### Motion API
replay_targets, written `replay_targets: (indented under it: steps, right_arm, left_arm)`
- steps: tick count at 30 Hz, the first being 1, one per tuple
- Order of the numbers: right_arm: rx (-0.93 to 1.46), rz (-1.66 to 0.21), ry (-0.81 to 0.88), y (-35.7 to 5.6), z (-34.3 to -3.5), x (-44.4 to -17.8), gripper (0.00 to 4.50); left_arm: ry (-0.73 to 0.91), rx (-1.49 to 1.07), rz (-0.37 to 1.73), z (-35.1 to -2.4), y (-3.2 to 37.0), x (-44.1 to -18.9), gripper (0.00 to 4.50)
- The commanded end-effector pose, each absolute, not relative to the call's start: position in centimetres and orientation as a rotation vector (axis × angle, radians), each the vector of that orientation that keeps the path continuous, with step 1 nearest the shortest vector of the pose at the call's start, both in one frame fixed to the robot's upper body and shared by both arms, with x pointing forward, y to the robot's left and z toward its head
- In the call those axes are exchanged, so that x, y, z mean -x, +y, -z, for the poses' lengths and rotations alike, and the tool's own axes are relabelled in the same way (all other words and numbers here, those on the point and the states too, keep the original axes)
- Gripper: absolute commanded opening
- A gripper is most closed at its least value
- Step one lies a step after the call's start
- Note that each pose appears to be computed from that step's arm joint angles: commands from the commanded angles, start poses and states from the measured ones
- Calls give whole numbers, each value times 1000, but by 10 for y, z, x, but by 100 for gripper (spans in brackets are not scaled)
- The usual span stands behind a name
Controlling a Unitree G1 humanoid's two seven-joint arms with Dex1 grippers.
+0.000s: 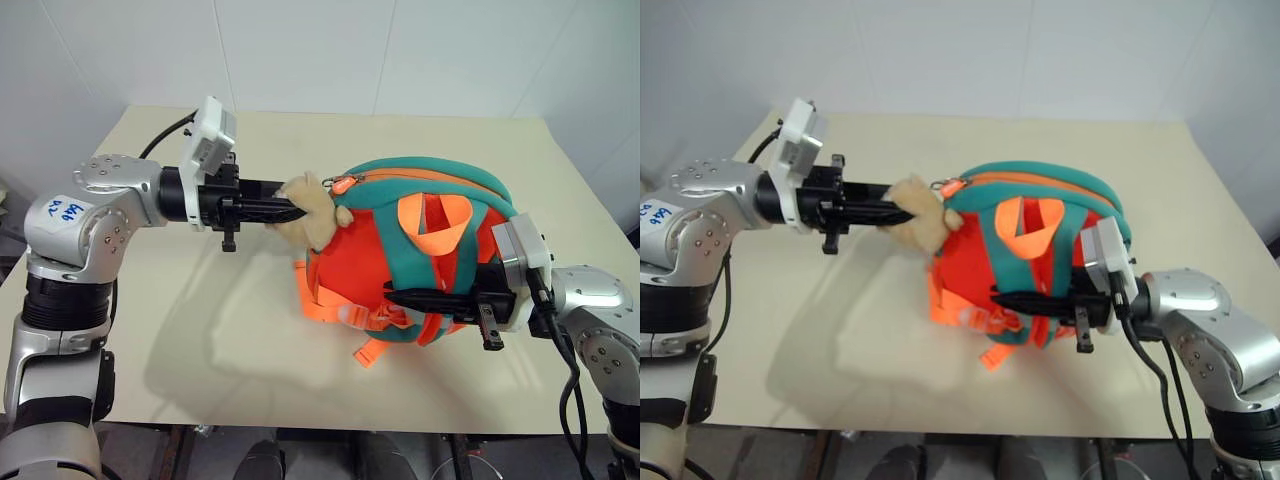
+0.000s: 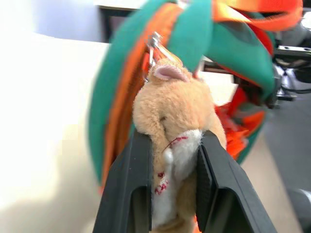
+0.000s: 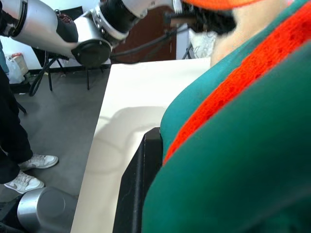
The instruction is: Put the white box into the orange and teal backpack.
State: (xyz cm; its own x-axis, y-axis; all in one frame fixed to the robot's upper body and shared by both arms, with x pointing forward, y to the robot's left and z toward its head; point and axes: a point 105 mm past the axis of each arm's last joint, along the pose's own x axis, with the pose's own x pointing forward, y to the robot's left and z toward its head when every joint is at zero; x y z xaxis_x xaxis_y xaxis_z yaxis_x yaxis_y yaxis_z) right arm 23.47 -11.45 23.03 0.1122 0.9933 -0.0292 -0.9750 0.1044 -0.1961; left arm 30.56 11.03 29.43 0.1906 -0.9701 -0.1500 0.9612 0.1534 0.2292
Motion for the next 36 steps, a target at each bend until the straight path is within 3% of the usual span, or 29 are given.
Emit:
replay_targets:
  steps: [1, 8, 26, 36]
  right_arm:
    - [237, -1455, -176, -117, -242, -228, 50]
    - [237, -1450, -172, -118, -241, -228, 50]
    - [230, -1451, -162, -118, -238, -230, 50]
    - [227, -1456, -162, -117, -237, -232, 50]
  left_arm:
    - [-79, -336, 1333, -306, 121, -307, 67]
    - [-28, -354, 1291, -299, 140, -312, 65]
    - [332, -365, 1384, -240, 177, -299, 65]
    - [503, -443, 1384, -201, 186, -318, 65]
